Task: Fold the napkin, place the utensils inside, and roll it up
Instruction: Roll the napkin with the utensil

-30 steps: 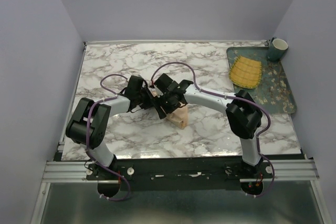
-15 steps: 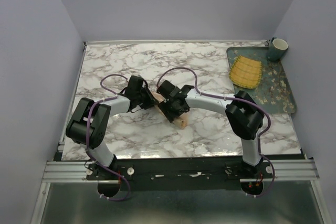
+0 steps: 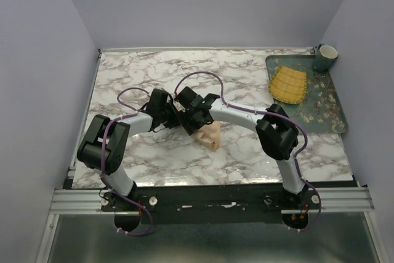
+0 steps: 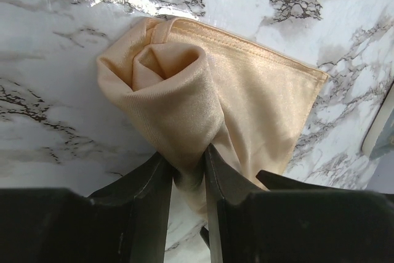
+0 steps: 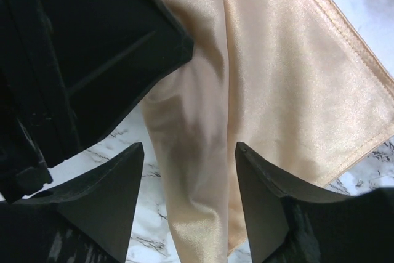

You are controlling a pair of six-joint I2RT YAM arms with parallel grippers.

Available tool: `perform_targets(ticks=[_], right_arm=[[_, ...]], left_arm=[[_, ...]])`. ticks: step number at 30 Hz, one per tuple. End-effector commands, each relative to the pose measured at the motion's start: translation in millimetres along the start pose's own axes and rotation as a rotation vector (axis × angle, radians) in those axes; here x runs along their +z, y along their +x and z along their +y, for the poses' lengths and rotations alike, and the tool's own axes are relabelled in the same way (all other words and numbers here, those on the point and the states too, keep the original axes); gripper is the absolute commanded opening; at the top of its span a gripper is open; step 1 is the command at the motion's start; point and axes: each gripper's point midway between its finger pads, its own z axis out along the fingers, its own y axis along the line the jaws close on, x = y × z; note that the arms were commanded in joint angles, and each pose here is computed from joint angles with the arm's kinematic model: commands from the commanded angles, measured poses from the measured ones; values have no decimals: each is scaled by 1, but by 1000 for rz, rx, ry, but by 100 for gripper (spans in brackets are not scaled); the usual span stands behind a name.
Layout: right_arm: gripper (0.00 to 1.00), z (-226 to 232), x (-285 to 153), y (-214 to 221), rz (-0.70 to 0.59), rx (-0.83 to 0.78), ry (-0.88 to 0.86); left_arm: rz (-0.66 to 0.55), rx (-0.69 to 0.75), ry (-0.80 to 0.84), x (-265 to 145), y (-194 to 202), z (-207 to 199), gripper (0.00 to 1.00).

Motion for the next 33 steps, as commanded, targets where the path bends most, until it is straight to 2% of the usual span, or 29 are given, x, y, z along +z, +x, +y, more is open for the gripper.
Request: perform_targets(ticks=[1, 5, 9, 18, 19, 20, 23, 25, 26, 28, 31, 32, 33], right_arm=[[66, 4, 10, 1, 7, 6, 2], [63, 9, 18, 13, 29, 32, -24], [54, 13, 26, 21, 37, 57, -54], [53, 0, 36, 37, 53, 65, -32], [50, -2, 39, 40, 56, 69, -25], [41, -5, 40, 42, 60, 71, -19], [26, -16, 44, 46, 57, 72, 17], [22, -20, 45, 47, 49, 72, 28], [15, -22, 44, 46, 42, 79, 24], [12, -23, 43, 48, 32, 89, 7], [10, -19, 33, 34, -47, 109, -70], [9, -12, 32, 43, -28, 132, -164], [9, -10, 28, 34, -75, 145, -212]], left_arm=[[31, -11, -32, -1, 9, 8, 34], [40, -19, -27, 0, 12, 8, 34], [34, -22, -26, -2, 10, 7, 34], [34, -27, -22, -4, 11, 7, 35], [31, -28, -20, -5, 10, 7, 34], [29, -27, -18, -6, 9, 6, 35], [21, -25, -13, -7, 8, 5, 36], [20, -27, -15, -9, 8, 7, 38], [9, -29, -10, -10, 5, 7, 40], [5, -32, -7, -12, 4, 8, 41], [-13, -31, -8, -19, -1, 11, 50], [-36, -19, 7, -26, -6, 5, 57], [-58, -6, -5, -29, -11, 6, 60]])
